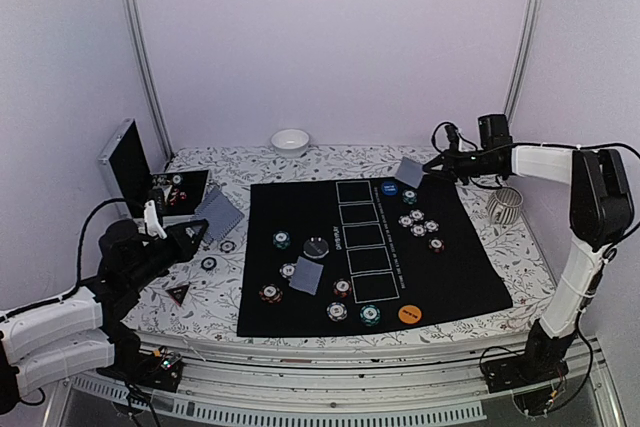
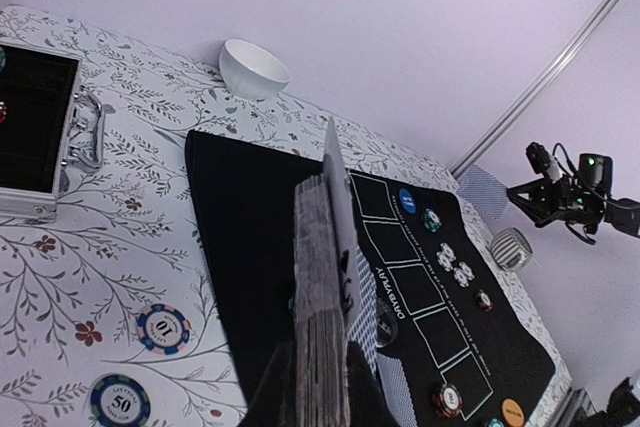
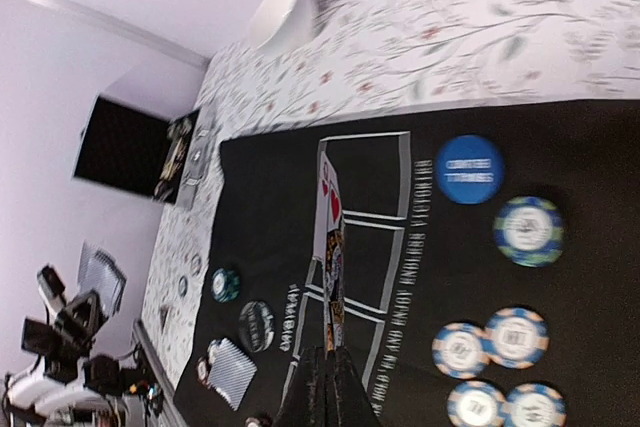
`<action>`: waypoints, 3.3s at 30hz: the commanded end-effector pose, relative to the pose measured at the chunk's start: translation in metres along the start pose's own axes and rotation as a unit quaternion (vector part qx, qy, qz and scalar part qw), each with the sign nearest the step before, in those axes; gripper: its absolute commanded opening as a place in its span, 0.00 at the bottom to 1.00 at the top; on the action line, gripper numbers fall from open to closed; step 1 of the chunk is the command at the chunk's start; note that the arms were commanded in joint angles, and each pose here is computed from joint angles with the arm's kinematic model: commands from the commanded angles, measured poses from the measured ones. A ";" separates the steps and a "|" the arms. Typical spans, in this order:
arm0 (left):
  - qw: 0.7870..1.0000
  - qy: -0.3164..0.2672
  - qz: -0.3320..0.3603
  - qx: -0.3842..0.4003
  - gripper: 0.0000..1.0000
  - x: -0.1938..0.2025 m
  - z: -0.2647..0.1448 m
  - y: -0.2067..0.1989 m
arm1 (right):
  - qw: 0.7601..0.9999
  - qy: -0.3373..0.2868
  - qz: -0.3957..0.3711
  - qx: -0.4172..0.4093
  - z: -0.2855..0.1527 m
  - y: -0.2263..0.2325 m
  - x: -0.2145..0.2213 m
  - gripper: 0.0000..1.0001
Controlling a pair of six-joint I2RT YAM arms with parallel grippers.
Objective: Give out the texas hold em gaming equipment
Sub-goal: Place the poker card in the small blind area, then adjust the face-down deck piles.
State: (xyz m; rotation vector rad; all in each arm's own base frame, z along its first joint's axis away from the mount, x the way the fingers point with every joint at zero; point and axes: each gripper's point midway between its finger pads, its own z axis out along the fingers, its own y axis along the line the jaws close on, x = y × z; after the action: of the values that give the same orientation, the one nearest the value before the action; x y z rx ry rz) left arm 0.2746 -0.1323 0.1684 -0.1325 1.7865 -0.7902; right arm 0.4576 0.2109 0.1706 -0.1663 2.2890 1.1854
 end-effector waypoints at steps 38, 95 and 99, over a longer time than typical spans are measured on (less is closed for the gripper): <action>0.975 0.002 0.057 0.214 0.00 -0.025 -0.002 -0.105 | 0.937 -0.137 -0.197 0.252 -0.040 0.051 -0.071 0.99; 0.912 0.049 0.065 0.402 0.29 0.019 -0.027 -0.186 | 0.850 0.145 -0.342 -0.374 0.063 0.359 0.194 0.02; 0.908 0.051 0.062 0.411 0.08 0.020 -0.027 -0.190 | 0.848 0.146 -0.342 -0.377 0.063 0.361 0.195 0.02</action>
State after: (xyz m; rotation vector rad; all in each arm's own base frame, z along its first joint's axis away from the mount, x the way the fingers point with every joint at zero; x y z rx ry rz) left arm 0.1900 -0.2707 0.2544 0.5677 1.4411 -1.3911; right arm 0.2051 0.4967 0.2808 -1.3665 1.6704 1.5656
